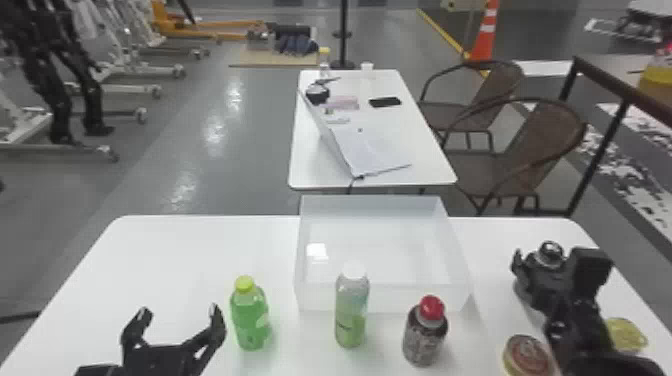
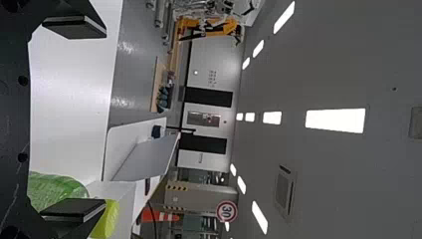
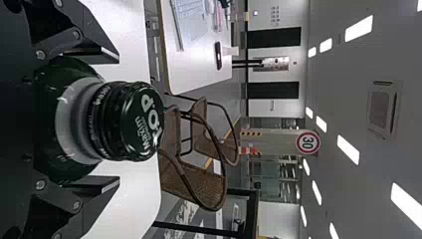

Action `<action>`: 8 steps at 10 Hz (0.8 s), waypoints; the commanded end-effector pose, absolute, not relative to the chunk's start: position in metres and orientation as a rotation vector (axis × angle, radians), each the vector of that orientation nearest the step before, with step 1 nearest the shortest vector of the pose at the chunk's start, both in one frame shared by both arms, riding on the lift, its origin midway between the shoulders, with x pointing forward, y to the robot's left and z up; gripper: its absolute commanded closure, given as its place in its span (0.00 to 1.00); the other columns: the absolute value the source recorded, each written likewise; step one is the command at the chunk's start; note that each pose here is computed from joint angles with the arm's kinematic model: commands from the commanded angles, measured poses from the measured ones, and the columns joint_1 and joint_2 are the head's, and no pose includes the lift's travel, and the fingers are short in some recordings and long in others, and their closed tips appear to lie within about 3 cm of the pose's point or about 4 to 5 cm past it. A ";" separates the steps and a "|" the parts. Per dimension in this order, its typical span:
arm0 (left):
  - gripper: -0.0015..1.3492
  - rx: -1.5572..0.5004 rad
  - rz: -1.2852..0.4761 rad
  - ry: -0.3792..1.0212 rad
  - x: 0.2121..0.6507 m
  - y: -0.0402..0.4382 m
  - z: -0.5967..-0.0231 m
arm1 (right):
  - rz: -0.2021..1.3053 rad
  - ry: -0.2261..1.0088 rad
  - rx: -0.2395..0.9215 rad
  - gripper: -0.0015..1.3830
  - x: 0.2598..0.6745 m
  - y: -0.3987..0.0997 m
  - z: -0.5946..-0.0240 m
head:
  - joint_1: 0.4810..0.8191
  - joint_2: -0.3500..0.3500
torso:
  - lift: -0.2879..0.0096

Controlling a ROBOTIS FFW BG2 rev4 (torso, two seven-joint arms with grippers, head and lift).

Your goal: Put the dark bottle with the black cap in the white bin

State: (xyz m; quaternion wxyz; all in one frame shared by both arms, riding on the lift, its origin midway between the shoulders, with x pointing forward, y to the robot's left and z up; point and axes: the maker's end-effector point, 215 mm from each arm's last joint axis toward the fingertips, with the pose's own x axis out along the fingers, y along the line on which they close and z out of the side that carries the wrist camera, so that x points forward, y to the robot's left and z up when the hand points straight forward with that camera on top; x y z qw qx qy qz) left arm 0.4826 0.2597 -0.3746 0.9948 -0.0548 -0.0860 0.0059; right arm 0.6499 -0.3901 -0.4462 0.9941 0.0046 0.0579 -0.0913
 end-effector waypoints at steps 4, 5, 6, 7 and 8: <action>0.08 -0.120 0.011 -0.172 0.483 0.257 -0.376 | -0.178 0.127 0.022 0.64 0.649 -0.383 -0.450 | 0.20 0.50 | 0.63; 0.08 -0.120 0.011 -0.172 0.483 0.257 -0.376 | -0.179 0.095 0.038 0.64 0.650 -0.377 -0.439 | 0.20 0.50 | 0.63; 0.08 -0.122 0.010 -0.174 0.483 0.256 -0.375 | -0.171 0.063 0.024 0.64 0.653 -0.362 -0.416 | 0.20 0.50 | 0.63; 0.08 -0.123 0.007 -0.177 0.485 0.254 -0.373 | -0.147 0.022 -0.006 0.64 0.657 -0.351 -0.384 | 0.20 0.50 | 0.63; 0.08 -0.124 0.005 -0.172 0.485 0.253 -0.375 | -0.120 -0.007 -0.011 0.64 0.658 -0.338 -0.354 | 0.20 0.50 | 0.63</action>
